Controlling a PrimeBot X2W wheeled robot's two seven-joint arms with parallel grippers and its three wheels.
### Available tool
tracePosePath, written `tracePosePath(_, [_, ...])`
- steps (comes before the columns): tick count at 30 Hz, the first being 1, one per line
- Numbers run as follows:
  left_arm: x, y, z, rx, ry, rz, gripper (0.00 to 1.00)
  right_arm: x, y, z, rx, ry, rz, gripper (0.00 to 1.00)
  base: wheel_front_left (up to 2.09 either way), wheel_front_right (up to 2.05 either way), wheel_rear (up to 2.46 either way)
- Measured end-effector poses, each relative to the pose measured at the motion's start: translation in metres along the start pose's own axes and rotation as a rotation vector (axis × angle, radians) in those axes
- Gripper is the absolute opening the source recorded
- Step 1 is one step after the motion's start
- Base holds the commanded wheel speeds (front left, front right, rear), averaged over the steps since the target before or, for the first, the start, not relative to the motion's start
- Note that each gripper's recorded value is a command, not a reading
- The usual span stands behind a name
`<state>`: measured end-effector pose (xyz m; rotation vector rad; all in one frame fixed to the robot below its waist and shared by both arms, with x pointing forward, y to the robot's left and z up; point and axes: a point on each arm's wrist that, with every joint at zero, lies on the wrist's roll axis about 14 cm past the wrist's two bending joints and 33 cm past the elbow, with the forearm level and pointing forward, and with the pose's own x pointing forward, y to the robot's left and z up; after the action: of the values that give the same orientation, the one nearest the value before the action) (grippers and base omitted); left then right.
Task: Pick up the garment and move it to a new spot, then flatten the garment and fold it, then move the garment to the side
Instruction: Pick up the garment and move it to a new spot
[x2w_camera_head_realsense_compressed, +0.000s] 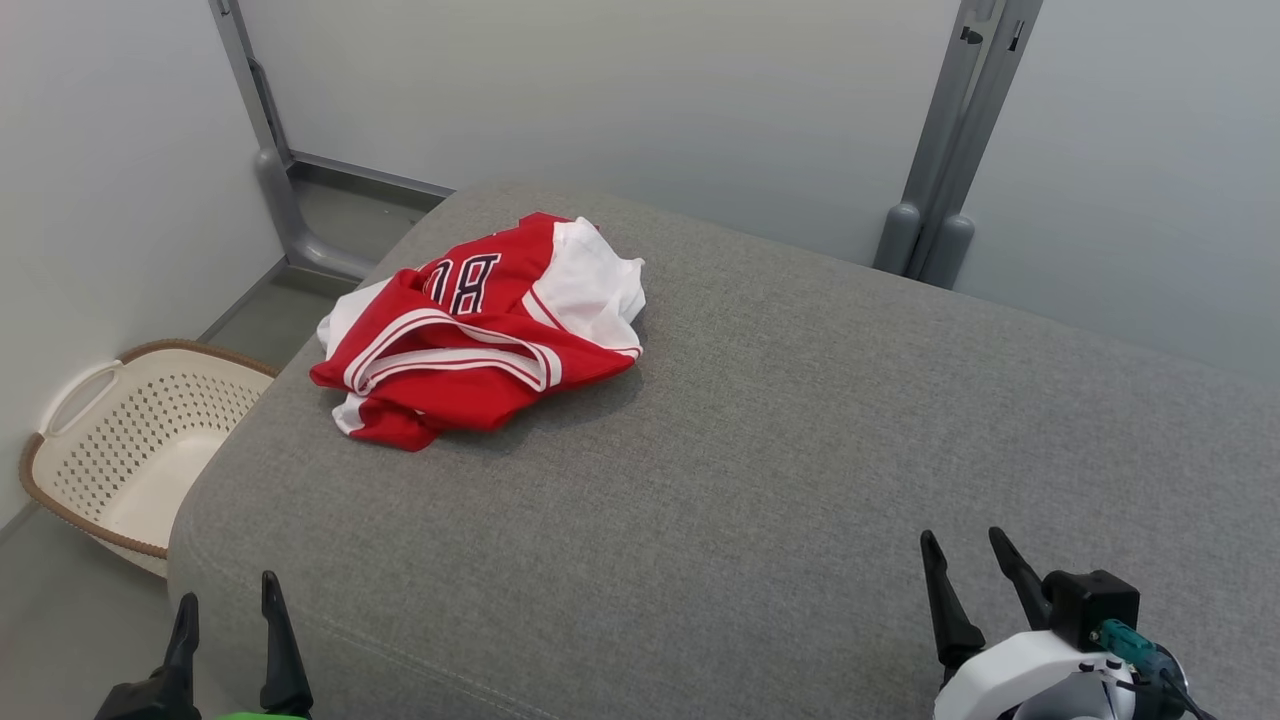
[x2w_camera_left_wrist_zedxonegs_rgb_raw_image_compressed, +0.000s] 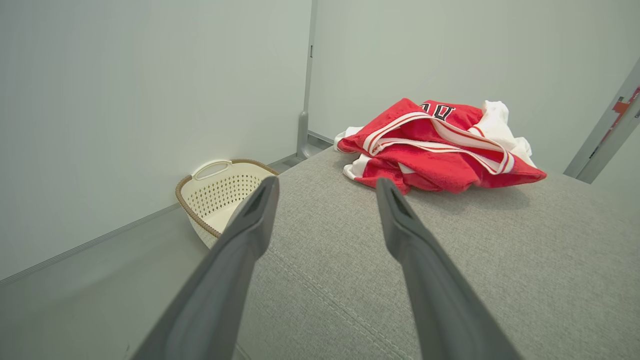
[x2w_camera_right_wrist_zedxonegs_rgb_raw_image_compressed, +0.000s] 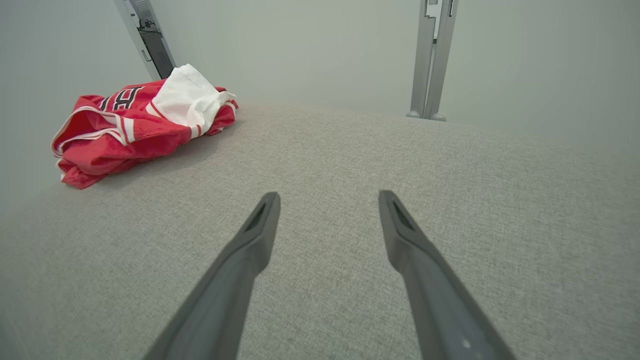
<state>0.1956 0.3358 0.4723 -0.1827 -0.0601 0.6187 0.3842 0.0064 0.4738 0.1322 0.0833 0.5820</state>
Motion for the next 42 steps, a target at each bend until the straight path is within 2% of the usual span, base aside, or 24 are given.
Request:
tracePosePath(4, [0.003, -0.001, -0.008, -0.003, 0.026, 0.002, 1.00, 0.000, 0.001, -0.001, 0.003, 0.002, 0.003, 1.00, 0.00, 0.00, 0.00])
tracePosePath(9, [0.033, -0.015, -0.007, -0.017, 0.048, -0.027, 1.00, -0.001, 0.002, -0.004, 0.003, 0.013, 0.006, 1.00, 0.00, 0.00, 0.00])
tracePosePath(13, [0.062, -0.029, -0.005, -0.082, 0.109, -0.046, 1.00, -0.006, 0.006, -0.009, -0.014, 0.028, 0.018, 1.00, 0.00, 0.00, 0.00])
tracePosePath(19, [0.096, -0.045, -0.010, -0.235, 0.252, -0.020, 1.00, -0.012, 0.012, -0.009, -0.065, 0.029, 0.044, 1.00, 0.00, 0.00, 0.00])
tracePosePath(24, [0.129, -0.070, 0.005, -0.269, 0.271, -0.057, 1.00, -0.011, 0.005, 0.000, -0.105, 0.018, 0.027, 1.00, 0.00, 0.00, 0.00])
tracePosePath(31, [0.165, -0.117, -0.015, -0.229, 0.371, -0.129, 1.00, -0.021, -0.027, -0.007, -0.100, 0.048, -0.062, 1.00, 0.00, 0.00, 0.00])
tracePosePath(42, [0.180, -0.176, -0.097, -0.103, 0.606, -0.183, 1.00, -0.046, -0.078, -0.036, -0.041, 0.125, -0.226, 1.00, 0.00, 0.00, 0.00])
